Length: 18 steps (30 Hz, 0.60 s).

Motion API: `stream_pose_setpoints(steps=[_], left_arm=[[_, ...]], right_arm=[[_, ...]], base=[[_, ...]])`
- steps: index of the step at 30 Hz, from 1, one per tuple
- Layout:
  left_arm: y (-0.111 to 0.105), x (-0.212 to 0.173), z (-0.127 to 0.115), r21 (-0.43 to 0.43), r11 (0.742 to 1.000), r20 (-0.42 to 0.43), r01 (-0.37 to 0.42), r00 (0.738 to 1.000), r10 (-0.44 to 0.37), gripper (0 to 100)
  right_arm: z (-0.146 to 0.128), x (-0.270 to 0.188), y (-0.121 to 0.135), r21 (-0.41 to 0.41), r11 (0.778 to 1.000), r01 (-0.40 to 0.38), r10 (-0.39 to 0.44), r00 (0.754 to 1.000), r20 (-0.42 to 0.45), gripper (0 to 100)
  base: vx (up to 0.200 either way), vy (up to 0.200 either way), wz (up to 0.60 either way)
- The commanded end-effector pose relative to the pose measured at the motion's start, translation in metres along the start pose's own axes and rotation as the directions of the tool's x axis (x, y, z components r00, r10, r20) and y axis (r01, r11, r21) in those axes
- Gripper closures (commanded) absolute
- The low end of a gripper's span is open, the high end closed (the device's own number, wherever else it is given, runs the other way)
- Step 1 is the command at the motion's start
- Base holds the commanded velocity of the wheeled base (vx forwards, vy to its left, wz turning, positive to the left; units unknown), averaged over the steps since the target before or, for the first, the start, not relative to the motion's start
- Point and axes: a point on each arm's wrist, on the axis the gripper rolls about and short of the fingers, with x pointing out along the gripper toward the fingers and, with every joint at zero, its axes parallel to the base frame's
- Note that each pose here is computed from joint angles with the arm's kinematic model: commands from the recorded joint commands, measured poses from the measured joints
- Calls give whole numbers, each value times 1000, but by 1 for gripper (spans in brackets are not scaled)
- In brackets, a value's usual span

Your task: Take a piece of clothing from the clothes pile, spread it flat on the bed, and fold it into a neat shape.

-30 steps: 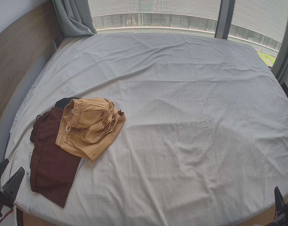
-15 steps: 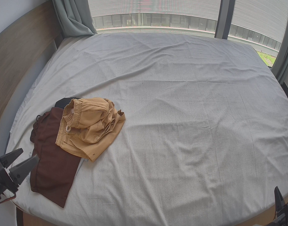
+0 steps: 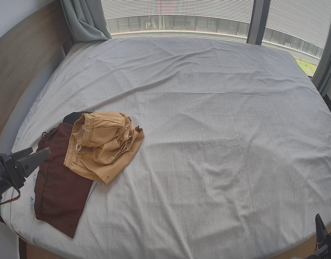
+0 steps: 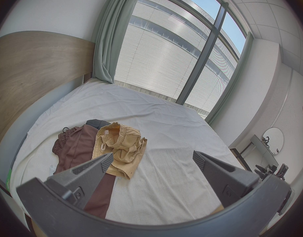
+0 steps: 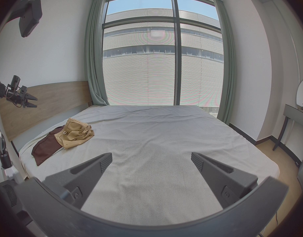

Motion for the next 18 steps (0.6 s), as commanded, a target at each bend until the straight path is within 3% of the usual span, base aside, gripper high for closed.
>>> stream_pose_setpoints(steps=[1,18], left_arm=[[12,21,-2,-30,999,-58,-16,998,14,0],[41,72,8,-54,998,-81,33,996,-37,0]], right_arm=[[-5,0,0,-1,1000,-1,1,1000,-5,0],[-5,0,0,-1,1000,1,-1,1000,-5,0]], base=[[0,0,0],[0,0,0]])
